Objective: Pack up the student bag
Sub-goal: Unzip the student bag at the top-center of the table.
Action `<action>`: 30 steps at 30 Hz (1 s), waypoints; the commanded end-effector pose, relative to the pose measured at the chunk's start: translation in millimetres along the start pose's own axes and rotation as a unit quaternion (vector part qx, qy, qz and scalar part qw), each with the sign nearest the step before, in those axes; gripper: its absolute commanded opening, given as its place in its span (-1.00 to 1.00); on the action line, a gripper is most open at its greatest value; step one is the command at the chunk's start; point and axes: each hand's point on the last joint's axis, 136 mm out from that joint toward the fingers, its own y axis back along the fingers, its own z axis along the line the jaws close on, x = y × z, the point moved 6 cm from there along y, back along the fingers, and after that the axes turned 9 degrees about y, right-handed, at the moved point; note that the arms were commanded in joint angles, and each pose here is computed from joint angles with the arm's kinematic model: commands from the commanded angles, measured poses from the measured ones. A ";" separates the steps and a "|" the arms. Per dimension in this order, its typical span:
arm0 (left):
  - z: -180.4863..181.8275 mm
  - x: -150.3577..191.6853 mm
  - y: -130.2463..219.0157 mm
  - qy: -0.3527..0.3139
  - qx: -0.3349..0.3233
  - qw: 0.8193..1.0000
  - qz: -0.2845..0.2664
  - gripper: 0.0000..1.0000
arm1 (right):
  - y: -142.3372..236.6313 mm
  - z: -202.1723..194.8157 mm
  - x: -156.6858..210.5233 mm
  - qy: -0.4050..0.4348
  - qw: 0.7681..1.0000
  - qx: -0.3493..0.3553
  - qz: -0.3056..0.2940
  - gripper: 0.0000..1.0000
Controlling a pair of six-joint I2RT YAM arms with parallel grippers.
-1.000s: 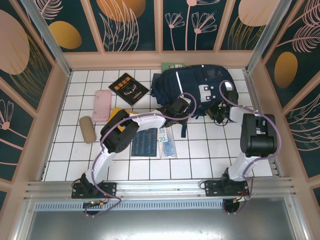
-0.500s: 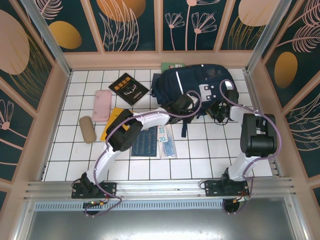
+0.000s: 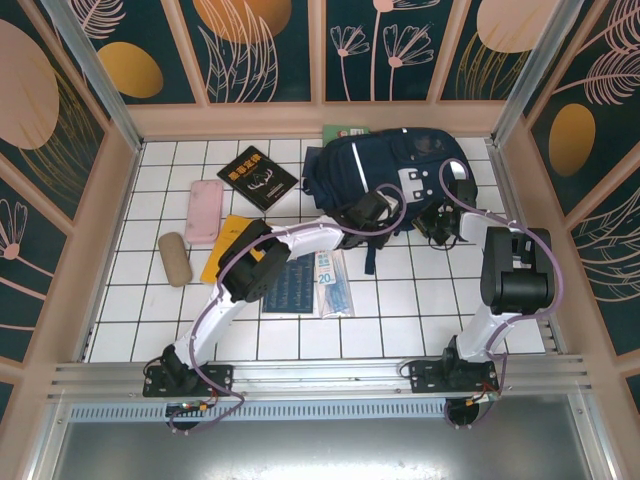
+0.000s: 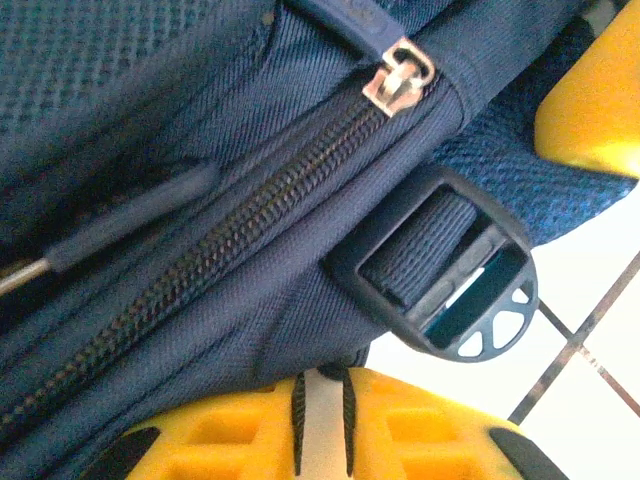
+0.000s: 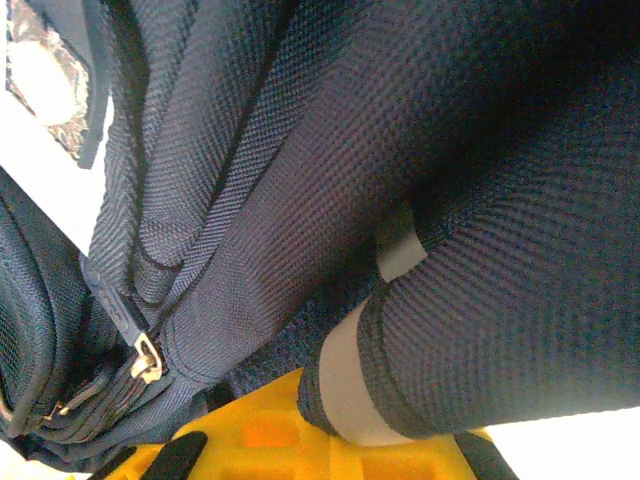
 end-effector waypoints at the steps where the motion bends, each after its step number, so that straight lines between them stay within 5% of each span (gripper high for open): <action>1: -2.8 -16.7 33.8 0.017 -0.022 0.998 -0.051 -0.62 | 19.5 30.5 -3.6 0.024 0.999 -0.045 -0.015 -1.00; 12: 15.4 -34.0 115.7 0.060 -0.086 0.985 -0.139 -0.58 | 97.5 89.4 26.9 0.053 0.991 -0.116 -0.041 -1.00; 18: 21.4 -33.6 97.7 0.059 -0.100 0.986 -0.123 -0.59 | 99.1 86.1 36.1 0.044 0.992 -0.112 -0.031 -1.00; 30: 46.5 -32.1 29.8 0.058 -0.133 0.987 -0.075 -0.61 | 35.3 61.3 9.7 0.019 0.998 -0.059 0.008 -1.00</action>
